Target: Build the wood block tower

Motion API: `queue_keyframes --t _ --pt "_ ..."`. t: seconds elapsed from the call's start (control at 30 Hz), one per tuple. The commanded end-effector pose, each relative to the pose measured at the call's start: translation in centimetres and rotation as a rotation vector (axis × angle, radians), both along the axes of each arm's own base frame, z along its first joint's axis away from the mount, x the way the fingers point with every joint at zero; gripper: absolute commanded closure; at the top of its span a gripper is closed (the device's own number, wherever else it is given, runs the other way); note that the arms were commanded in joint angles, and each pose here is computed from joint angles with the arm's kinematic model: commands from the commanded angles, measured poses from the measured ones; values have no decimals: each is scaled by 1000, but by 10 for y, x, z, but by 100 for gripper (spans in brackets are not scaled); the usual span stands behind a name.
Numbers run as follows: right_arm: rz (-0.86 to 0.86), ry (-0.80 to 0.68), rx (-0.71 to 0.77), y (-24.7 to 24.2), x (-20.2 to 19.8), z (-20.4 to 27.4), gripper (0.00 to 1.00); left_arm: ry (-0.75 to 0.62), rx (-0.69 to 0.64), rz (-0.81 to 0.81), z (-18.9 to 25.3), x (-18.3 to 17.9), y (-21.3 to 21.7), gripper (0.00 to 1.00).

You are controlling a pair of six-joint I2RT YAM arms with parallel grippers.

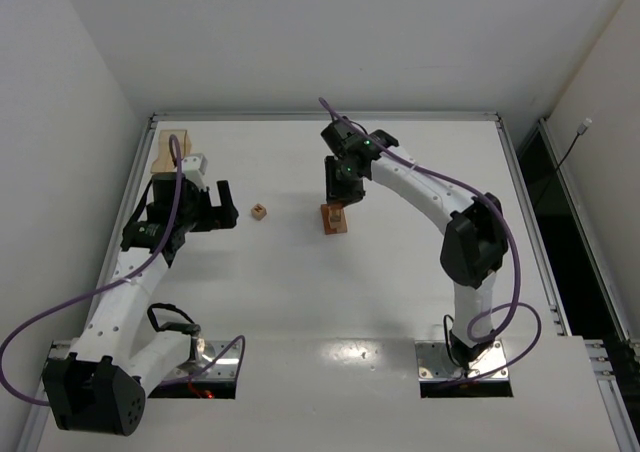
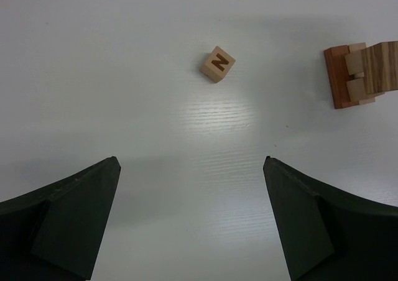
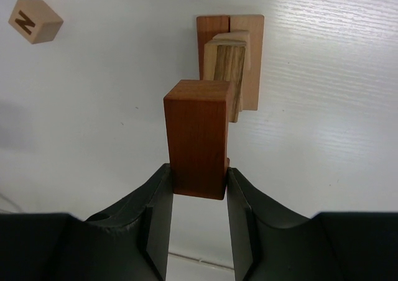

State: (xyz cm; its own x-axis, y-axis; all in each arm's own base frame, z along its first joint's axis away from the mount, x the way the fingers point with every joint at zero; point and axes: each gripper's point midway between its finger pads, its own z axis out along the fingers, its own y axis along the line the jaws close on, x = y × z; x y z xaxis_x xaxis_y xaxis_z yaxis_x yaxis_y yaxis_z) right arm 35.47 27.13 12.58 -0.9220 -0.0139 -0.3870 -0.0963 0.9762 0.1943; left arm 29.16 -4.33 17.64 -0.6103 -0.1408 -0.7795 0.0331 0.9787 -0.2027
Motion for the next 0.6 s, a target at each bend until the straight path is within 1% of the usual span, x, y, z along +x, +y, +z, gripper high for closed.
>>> queue_keyframes --t 0.0,0.23,0.57 --pt "-66 -4 -22 -3 3 -4 100 -68 4 15 19 7 4 0" --pt "-63 37 -20 0 -3 -18 100 -68 4 15 19 7 4 0" --pt "-68 33 -1 9 7 -20 100 -48 5 15 14 9 4 0"
